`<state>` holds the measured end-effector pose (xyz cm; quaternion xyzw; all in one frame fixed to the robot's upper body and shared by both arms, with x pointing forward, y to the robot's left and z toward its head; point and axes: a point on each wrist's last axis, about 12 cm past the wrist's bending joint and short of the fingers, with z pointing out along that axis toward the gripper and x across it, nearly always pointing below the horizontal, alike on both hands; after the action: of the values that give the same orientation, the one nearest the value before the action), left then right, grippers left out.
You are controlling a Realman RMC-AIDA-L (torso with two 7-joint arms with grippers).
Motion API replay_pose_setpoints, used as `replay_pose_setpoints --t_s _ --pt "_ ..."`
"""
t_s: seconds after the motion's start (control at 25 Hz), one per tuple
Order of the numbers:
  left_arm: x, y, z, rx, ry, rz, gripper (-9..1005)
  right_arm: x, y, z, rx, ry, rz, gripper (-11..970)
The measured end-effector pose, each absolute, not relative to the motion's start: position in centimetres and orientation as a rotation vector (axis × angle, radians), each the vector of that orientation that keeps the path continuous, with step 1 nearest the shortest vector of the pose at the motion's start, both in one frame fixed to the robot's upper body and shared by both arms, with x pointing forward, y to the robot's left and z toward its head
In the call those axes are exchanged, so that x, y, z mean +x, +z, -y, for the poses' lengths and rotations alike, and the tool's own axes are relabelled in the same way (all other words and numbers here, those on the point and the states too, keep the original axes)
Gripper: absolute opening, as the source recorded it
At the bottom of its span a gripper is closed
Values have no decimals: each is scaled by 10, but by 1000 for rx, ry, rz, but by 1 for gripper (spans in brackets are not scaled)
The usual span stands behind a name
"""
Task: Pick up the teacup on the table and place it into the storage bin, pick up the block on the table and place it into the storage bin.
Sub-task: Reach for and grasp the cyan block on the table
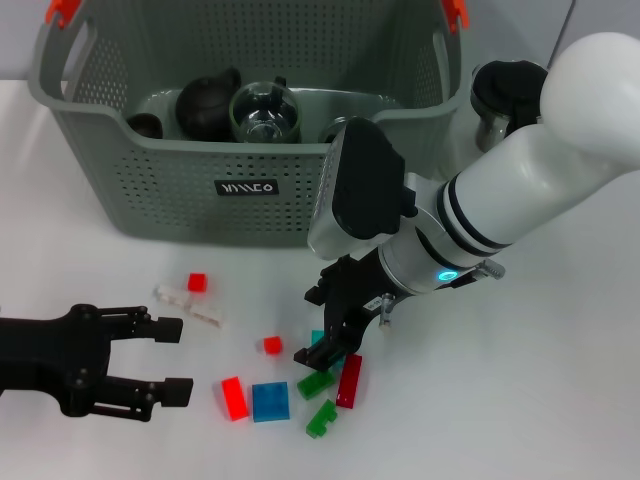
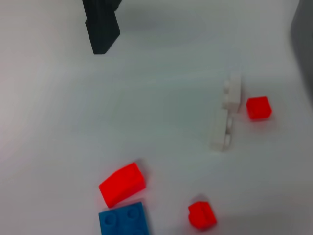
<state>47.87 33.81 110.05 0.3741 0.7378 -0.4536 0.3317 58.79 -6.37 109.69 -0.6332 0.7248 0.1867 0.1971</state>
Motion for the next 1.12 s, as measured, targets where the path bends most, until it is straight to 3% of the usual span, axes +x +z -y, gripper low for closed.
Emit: replay_pose_setpoints --t_s 1.12 --pt "478 1099 -338 969 -1190 -1931 878 589 1092 65 -1778 479 -2025 837"
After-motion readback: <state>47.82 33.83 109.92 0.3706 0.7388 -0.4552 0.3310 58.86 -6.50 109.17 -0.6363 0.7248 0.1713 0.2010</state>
